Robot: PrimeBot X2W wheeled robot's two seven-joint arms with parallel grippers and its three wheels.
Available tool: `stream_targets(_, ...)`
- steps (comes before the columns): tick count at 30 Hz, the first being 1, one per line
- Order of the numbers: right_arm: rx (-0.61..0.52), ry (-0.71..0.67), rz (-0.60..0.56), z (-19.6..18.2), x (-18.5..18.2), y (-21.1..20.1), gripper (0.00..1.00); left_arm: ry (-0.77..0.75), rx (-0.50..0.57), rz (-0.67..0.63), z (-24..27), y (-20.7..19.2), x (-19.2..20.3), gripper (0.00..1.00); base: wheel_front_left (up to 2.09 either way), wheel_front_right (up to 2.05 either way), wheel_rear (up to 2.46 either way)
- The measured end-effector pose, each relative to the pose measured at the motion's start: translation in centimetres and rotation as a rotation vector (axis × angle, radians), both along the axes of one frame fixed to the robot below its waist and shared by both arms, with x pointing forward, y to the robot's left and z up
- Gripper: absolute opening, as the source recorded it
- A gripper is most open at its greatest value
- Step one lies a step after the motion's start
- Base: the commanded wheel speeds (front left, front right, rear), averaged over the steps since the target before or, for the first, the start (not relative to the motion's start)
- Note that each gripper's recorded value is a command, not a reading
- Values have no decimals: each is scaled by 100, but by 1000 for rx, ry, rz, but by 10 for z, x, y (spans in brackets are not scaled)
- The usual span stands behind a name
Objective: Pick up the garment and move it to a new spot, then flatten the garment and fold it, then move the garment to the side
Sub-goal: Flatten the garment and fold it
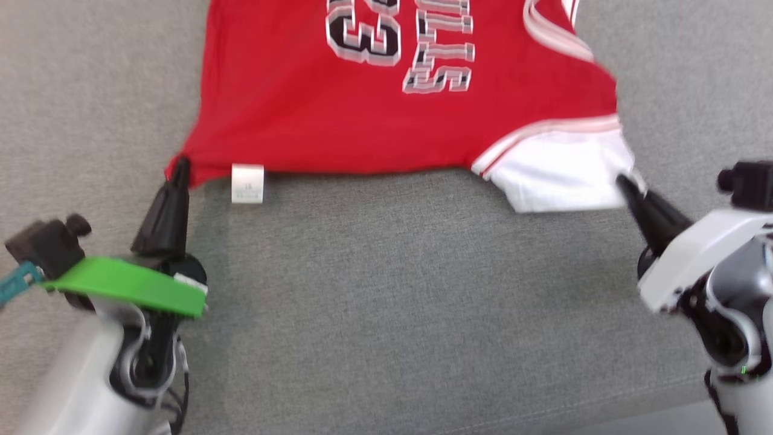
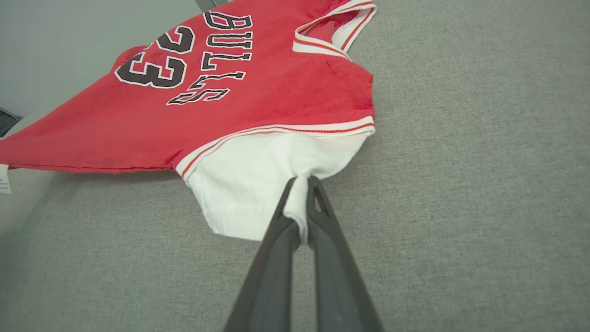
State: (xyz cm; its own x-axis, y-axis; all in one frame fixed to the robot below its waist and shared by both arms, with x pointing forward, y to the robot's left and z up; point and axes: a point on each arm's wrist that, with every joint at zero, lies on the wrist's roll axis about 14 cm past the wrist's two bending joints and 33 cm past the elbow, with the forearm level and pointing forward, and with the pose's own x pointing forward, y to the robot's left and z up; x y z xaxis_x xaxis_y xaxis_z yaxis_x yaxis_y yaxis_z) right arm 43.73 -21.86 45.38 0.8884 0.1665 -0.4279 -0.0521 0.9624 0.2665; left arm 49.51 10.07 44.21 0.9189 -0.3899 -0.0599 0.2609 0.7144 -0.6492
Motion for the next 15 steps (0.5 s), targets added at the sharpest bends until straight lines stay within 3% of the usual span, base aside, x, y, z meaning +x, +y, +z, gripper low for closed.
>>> stream_targets(15, -143, 275, 0, 3, -102, 5, 0, 158, 14, 108, -12, 24, -114, 0, 0, 0, 0)
